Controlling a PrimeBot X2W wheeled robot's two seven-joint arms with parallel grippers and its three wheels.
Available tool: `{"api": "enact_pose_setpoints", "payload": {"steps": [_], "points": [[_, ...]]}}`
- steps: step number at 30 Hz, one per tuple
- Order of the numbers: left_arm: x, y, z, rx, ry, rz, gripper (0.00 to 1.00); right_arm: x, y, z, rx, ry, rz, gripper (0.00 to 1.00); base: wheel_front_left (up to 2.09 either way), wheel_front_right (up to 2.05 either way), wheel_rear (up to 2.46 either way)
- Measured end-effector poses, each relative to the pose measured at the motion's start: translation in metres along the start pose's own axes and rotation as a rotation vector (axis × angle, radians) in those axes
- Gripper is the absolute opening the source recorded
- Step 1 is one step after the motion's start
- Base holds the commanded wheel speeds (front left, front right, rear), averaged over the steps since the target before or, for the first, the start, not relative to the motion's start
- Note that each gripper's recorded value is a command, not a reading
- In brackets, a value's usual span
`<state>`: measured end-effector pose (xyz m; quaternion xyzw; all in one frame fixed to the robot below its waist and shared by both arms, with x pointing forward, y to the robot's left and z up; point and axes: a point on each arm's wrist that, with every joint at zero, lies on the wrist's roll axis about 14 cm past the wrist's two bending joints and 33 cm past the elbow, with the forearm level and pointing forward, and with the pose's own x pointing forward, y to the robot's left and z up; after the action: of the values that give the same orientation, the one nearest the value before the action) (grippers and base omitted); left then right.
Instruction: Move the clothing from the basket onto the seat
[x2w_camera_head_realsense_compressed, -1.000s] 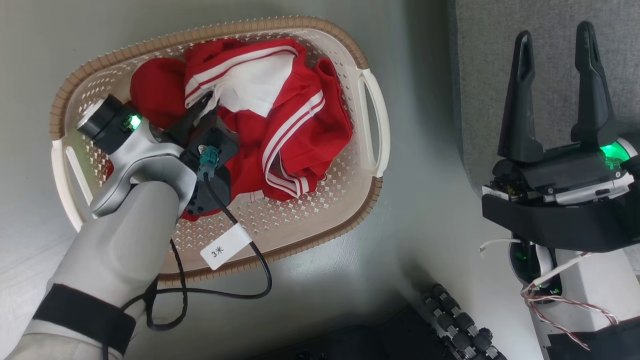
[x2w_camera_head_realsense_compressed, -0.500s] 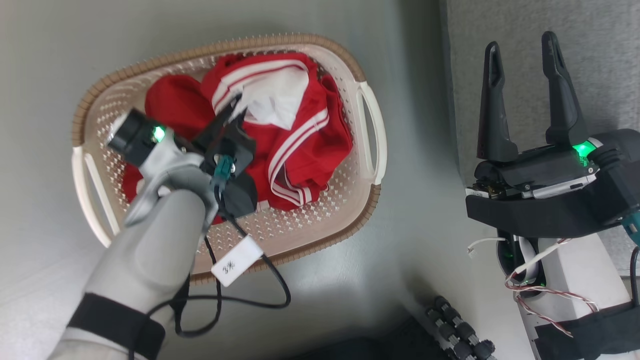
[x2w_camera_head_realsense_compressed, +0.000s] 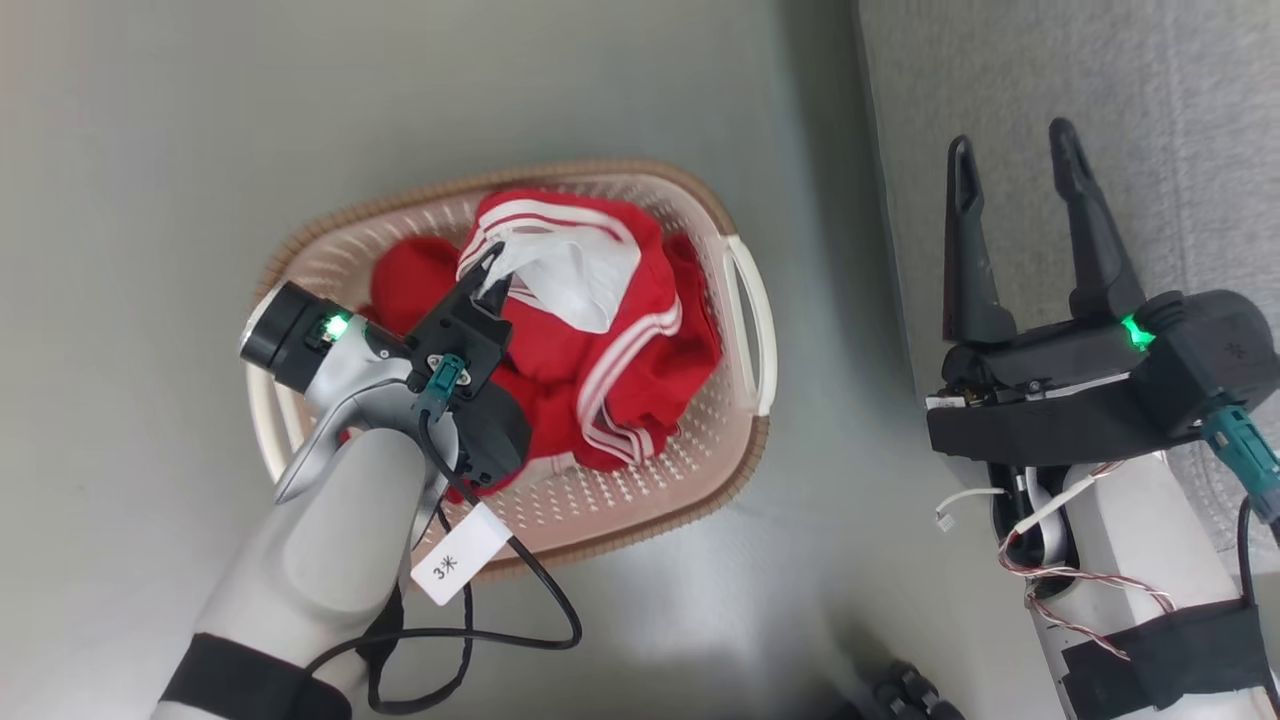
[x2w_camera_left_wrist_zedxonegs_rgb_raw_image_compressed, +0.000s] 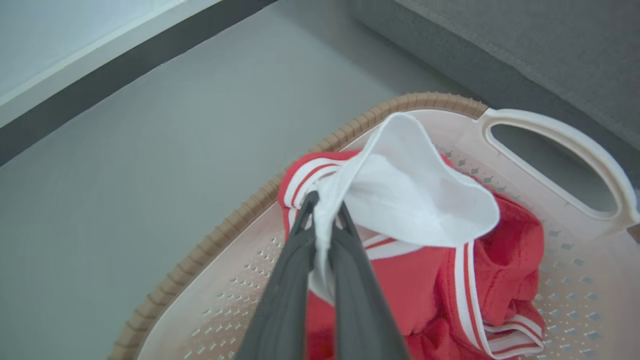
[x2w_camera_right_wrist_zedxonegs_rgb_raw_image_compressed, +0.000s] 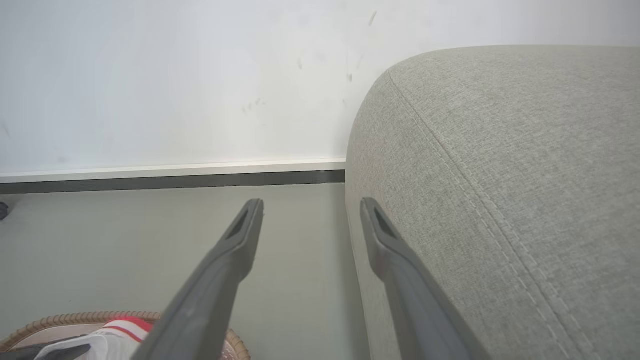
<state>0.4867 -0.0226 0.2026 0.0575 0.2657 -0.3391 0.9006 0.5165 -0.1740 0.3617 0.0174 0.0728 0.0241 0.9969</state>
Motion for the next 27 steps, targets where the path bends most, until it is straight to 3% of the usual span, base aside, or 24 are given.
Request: {"api": "enact_pose_setpoints", "payload": {"steps": [13, 27], "points": [[-0.039, 0.018, 0.103, 0.075, -0.206, 0.056, 0.0, -0.009, 0.011, 0.027, 0.02, -0.013, 0.045, 1.0, 0.0, 0.0, 0.0], [-0.093, 0.029, 0.184, 0.155, -0.356, 0.128, 0.0, -0.028, 0.03, 0.055, 0.033, -0.03, 0.105, 1.0, 0.0, 0.0, 0.0]]}}
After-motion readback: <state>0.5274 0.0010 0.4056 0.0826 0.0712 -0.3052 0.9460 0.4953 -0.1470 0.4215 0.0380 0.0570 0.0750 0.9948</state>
